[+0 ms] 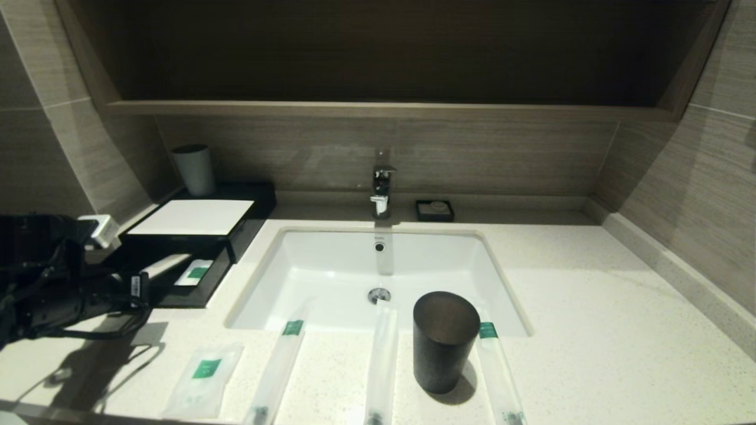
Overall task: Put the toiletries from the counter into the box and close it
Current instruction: Open the drawer, then pick up the bathroom toiletry
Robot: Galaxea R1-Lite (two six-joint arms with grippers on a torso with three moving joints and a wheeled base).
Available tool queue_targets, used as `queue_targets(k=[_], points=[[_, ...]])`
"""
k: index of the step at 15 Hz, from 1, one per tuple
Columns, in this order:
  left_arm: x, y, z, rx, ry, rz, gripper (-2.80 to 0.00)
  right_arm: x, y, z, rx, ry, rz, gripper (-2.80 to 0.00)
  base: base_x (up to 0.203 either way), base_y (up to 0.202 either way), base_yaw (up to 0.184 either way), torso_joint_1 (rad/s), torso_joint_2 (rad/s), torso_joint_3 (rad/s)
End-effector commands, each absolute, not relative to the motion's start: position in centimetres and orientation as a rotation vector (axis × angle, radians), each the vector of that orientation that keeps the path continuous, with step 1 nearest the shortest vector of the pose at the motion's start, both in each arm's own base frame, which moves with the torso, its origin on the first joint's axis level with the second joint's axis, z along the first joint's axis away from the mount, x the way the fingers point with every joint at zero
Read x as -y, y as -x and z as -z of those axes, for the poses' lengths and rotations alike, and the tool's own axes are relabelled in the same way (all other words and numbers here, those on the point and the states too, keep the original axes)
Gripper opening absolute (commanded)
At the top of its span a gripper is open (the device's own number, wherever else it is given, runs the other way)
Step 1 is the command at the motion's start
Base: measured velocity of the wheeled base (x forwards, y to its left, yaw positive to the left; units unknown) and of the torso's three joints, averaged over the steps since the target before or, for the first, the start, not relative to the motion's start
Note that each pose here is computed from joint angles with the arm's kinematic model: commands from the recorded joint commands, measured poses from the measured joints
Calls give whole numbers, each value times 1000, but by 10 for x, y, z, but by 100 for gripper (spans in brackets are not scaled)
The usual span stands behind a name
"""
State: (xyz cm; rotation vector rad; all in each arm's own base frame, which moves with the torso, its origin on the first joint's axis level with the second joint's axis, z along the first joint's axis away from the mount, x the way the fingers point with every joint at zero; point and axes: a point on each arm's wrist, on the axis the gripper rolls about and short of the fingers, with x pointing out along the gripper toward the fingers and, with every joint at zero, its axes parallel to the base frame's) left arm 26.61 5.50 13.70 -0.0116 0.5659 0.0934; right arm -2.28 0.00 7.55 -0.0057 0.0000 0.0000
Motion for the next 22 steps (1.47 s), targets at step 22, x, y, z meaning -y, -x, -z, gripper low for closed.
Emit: queue_targets(k=[22], points=[[6, -173, -204, -633, 142, 460, -280, 0, 23, -75, 0, 6, 0, -280, 0, 0, 0, 0, 0, 0]])
